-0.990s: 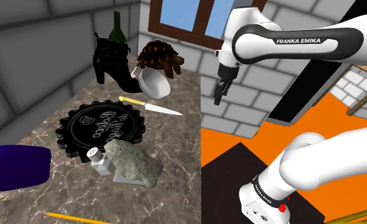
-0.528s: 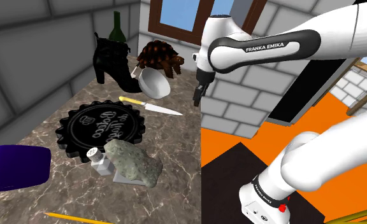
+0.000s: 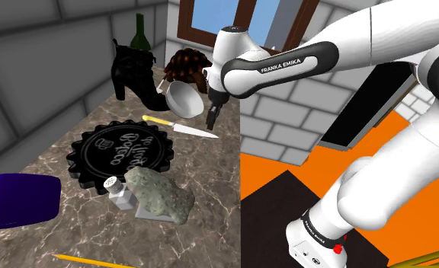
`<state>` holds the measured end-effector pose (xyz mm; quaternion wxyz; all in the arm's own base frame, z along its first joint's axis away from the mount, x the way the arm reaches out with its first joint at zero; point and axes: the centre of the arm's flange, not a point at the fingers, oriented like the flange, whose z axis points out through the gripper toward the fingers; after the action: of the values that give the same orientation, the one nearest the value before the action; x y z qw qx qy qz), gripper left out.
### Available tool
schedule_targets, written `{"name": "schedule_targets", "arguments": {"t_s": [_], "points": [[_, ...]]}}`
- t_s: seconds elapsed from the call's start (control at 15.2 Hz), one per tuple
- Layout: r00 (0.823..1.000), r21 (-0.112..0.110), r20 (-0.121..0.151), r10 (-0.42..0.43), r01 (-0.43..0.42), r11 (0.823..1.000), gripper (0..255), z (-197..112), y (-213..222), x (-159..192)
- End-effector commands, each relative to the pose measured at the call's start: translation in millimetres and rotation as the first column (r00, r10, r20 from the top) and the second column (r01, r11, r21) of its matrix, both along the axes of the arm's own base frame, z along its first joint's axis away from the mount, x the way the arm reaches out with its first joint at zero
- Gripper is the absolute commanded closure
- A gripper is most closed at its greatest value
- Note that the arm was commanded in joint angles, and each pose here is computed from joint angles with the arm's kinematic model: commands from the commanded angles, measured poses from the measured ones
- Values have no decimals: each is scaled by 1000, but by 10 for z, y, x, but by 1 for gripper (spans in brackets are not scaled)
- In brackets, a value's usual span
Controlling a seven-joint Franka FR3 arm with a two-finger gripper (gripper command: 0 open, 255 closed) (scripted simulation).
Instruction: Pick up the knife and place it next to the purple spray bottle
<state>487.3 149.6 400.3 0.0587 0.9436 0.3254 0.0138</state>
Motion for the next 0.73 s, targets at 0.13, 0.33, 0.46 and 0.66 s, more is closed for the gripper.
{"name": "schedule_targets", "arguments": {"t_s": [0.13,0.33,0.46,0.66], "points": [[996,5,36,87,-87,996,0,-185,380,271],[991,5,52,125,-126,992,0,-315,547,382],[991,5,52,125,-126,992,0,-420,539,395],[991,5,52,125,-126,992,0,-576,526,415]]}}
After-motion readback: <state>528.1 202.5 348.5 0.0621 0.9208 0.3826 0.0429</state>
